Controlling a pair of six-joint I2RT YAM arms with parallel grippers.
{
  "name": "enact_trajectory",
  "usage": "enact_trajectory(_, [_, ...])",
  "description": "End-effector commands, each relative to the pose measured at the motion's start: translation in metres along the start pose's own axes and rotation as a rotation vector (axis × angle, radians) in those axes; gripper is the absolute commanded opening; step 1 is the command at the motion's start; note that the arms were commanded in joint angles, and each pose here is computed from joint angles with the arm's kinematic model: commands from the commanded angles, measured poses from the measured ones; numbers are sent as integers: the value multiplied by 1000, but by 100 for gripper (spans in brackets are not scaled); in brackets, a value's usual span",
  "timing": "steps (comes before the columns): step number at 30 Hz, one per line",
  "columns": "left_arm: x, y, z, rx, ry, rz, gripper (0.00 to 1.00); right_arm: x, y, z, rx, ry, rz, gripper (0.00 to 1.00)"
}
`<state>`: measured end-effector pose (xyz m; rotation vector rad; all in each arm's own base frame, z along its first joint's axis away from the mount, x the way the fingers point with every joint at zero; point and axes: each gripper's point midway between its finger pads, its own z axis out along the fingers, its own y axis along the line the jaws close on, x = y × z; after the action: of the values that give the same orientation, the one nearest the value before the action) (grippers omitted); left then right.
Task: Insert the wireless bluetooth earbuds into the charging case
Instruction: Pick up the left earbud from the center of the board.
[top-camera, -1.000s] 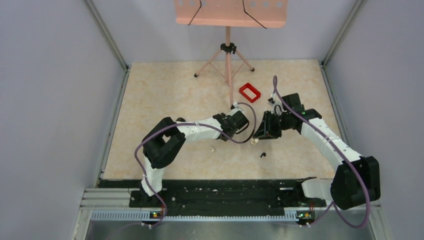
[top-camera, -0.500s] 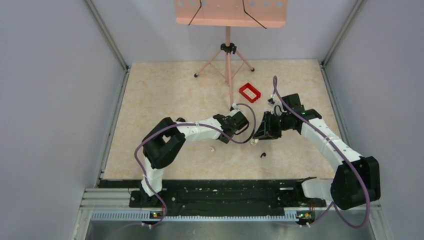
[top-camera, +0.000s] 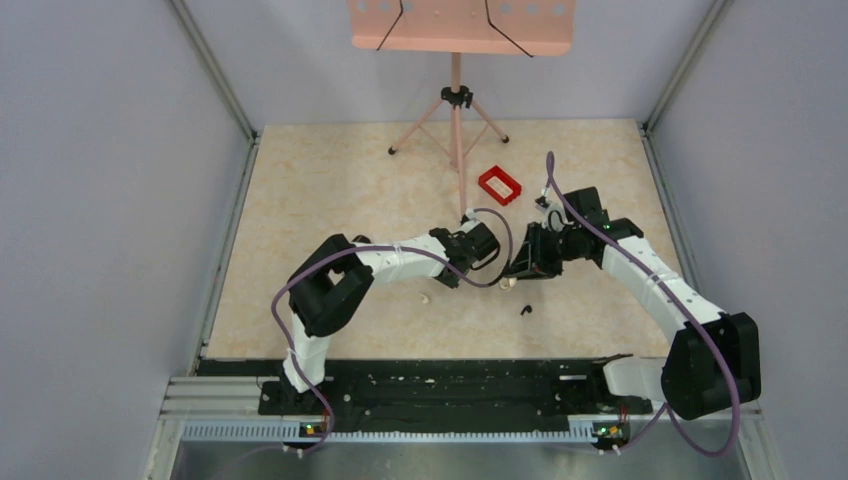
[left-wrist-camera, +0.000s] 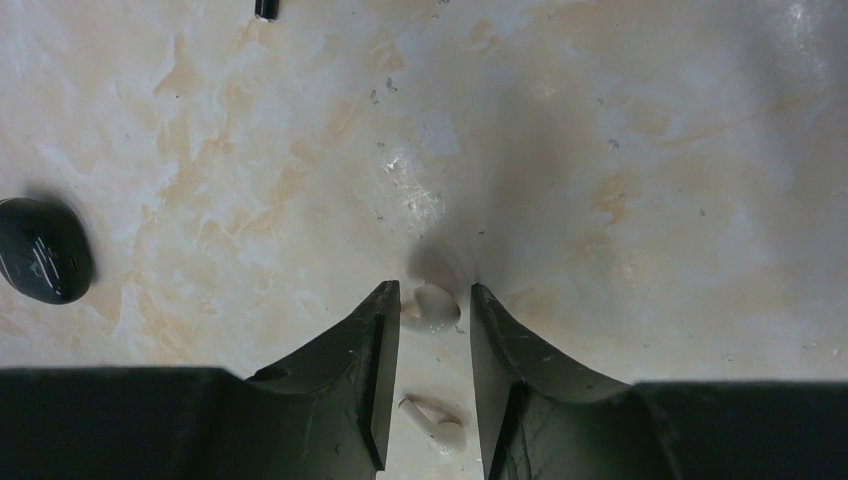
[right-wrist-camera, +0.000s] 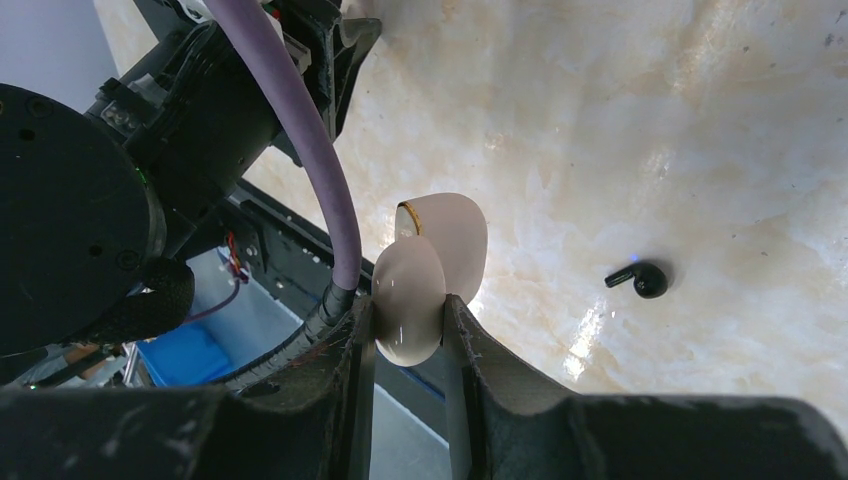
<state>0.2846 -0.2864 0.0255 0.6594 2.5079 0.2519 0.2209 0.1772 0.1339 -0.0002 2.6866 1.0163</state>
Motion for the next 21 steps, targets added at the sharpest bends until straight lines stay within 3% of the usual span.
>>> enact_trajectory(1, [10, -3, 2, -2, 43, 16, 37, -5, 8, -4, -37, -33, -25, 0])
enact_trajectory(8, [19, -3, 8, -13, 80, 35, 38, -4, 9, -5, -41, -33, -25, 0])
enact_trajectory(21, [22, -8, 13, 6, 93, 28, 23, -3, 9, -5, -42, -35, -21, 0])
